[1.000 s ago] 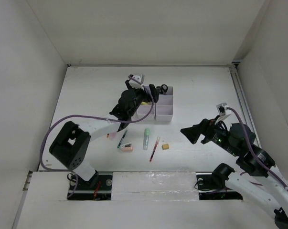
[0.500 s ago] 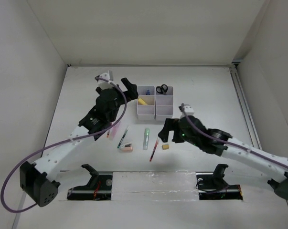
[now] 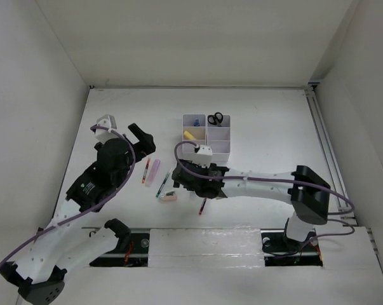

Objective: Sort the stationery into containers
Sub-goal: Grab a piece of stationery with the right arm

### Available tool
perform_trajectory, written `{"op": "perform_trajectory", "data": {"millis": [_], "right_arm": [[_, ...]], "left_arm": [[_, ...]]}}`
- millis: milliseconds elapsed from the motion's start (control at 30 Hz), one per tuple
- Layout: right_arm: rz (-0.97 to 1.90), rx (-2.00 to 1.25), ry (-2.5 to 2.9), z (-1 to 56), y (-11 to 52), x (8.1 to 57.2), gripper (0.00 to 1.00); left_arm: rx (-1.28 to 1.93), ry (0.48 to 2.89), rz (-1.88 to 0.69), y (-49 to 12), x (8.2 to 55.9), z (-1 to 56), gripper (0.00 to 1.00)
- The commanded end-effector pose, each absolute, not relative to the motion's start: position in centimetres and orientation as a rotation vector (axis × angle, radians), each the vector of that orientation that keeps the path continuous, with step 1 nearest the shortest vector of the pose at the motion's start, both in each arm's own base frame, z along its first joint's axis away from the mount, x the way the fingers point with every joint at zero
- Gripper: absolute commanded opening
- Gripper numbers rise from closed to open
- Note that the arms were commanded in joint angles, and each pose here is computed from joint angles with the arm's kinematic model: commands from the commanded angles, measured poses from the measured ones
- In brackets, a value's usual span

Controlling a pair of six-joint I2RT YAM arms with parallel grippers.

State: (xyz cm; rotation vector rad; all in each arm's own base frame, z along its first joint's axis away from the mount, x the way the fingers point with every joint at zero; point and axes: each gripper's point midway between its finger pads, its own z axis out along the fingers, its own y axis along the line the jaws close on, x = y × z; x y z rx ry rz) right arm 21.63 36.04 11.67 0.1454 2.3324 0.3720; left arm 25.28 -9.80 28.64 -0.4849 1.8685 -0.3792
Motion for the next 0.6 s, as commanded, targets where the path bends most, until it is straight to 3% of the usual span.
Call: {"op": "perform_trajectory", "data": {"millis": [0,567], "right_arm": [[0.313,0.196,2.344,10.3,36.2,21.8,0.97],[0.162,0.187,2.457,3.7,35.7,21.4,0.78]], "left_arm": [[-0.483,1.836,-0.378,-8.4,23.8,29.9,1.0],[-0.427,1.869,-0.387,-9.1,23.7,28.7,1.0]]}}
